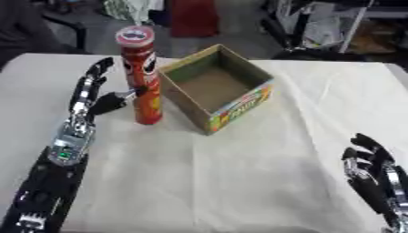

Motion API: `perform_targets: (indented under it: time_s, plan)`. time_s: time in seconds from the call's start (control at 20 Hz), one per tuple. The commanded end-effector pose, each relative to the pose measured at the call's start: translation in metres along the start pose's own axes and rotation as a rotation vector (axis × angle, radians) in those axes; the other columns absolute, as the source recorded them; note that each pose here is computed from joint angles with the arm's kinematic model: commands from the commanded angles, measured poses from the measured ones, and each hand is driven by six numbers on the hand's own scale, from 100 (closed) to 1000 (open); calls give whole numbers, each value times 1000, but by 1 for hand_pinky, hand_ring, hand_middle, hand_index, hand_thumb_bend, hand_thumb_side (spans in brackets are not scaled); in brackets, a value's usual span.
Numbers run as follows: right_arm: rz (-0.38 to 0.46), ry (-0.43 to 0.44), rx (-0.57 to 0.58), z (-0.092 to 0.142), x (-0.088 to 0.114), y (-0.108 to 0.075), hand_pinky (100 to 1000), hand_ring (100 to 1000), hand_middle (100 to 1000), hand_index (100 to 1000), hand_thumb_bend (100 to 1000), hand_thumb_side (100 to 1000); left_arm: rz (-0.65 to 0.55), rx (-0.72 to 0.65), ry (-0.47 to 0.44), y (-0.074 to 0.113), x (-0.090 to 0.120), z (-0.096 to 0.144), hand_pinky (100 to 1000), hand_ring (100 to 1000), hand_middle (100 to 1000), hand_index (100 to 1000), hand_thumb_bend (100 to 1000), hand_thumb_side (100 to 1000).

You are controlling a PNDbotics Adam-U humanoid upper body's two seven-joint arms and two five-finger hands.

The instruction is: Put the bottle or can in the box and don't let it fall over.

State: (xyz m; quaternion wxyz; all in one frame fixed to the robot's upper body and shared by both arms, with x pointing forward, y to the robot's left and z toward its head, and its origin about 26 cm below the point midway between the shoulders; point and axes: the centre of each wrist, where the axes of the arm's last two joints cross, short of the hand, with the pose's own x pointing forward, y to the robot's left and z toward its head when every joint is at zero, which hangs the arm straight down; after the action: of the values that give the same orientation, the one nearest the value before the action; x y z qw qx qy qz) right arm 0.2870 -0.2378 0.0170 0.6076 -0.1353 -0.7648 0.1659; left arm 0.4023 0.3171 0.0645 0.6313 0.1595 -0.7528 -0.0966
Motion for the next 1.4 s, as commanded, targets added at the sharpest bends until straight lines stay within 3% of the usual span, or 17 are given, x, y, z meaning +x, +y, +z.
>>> perform_targets:
  time_s: [0.05,0.5,0.65,0.8,0.9,0.95,1.0,1.1,1.2,1.4]
  plan:
    - [7,-27,2,-4,6,-5,689,774,828,909,100,570,-6,-10,-21,8,4,-14,1000,1000,874,909,867,299]
    - [0,-36,11,-6,8,-2,690,774,829,909,100,570,-39,-81,-24,5,8,-34,1000,1000,871,903,860,291]
    - [-1,-36,13,-6,8,-2,690,774,829,908,100,571,-58,-99,-5,4,6,-37,1000,1000,856,886,820,252]
    - [-2,-37,14,-6,8,-2,690,774,829,908,100,570,-74,-126,14,3,3,-37,1000,1000,821,833,693,120]
    - [-2,-37,13,-6,8,-2,690,774,829,908,100,570,-72,-147,30,3,-1,-36,1000,990,743,763,567,100]
    - [-2,-37,13,-6,8,-2,690,774,829,908,100,570,-68,-156,40,2,-2,-36,1000,987,732,753,549,100]
    - [-2,-37,14,-6,8,-2,690,774,829,908,100,570,-61,-163,48,2,-4,-36,1000,961,638,679,445,100]
    - [-3,-38,15,-6,8,-1,690,774,829,908,100,570,-43,-165,59,2,-5,-36,1000,919,534,577,336,100]
    - [-2,-38,14,-6,8,-1,690,774,829,908,100,569,-26,-147,63,3,-4,-37,1000,871,429,466,263,100]
    - [-3,-38,15,-7,8,-1,690,774,828,908,100,570,-1,-93,28,5,8,-40,1000,841,382,412,245,100]
